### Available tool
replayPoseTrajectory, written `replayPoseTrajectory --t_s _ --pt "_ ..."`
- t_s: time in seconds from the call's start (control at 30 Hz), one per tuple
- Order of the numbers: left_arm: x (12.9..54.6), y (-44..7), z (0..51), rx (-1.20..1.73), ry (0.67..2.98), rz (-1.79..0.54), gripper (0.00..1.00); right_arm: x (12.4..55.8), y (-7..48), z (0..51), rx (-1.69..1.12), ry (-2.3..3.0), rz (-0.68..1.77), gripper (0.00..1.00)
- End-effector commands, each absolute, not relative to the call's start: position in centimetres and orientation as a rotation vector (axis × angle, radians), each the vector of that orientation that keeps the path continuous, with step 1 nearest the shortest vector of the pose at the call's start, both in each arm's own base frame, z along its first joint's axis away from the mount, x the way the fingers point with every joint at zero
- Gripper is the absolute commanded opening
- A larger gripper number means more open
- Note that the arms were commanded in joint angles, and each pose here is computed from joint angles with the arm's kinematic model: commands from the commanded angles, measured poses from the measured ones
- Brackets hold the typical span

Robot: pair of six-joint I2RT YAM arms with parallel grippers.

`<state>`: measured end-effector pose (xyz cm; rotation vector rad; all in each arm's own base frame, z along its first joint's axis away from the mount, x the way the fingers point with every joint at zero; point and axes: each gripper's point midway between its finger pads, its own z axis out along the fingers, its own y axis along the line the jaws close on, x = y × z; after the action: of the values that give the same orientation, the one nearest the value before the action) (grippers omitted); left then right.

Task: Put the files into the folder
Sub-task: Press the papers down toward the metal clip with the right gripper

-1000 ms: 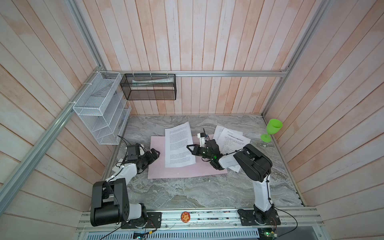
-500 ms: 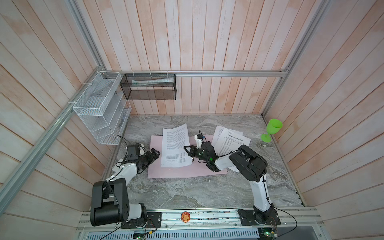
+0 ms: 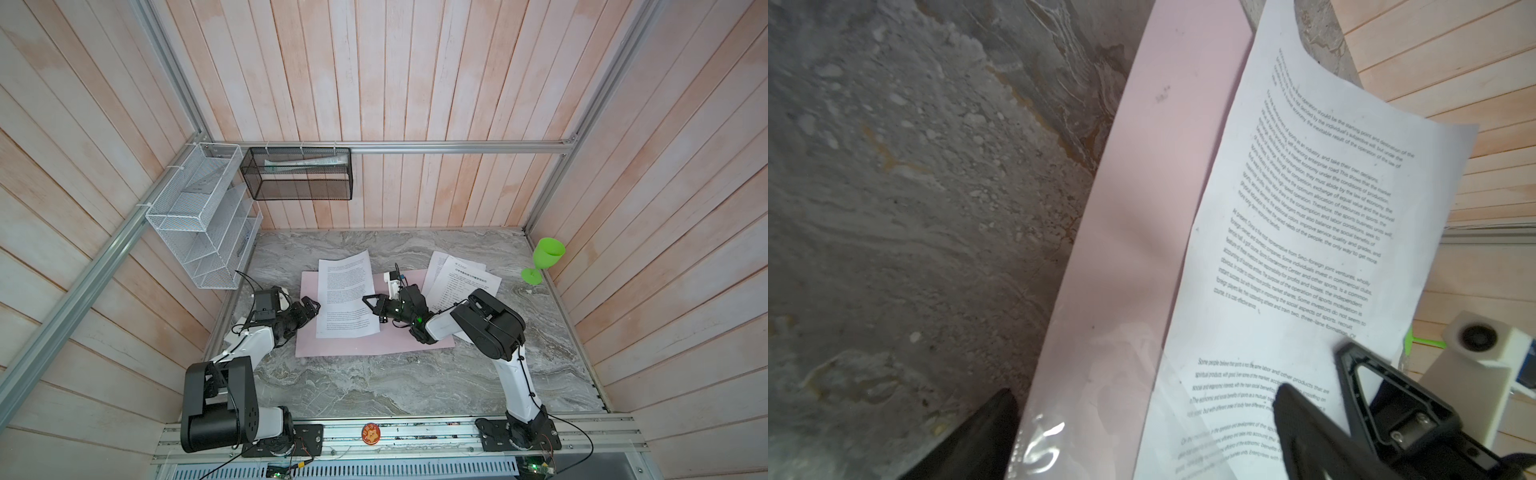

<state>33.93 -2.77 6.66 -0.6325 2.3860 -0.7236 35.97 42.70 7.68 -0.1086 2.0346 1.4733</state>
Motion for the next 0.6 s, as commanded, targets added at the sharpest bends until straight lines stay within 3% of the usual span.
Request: replayPoseTrajectory --t_s 0.0,0.57 --pt "34.4 -2.8 6.8 -0.622 2.37 -0.741 0.97 35.1 43.4 8.1 -0.183 2.002 1.528 0.0" --pt "34.5 -3.0 7.1 -0.623 2.362 -0.75 0.97 34.5 44.7 6.6 -0.2 2.064 1.584 0.0"
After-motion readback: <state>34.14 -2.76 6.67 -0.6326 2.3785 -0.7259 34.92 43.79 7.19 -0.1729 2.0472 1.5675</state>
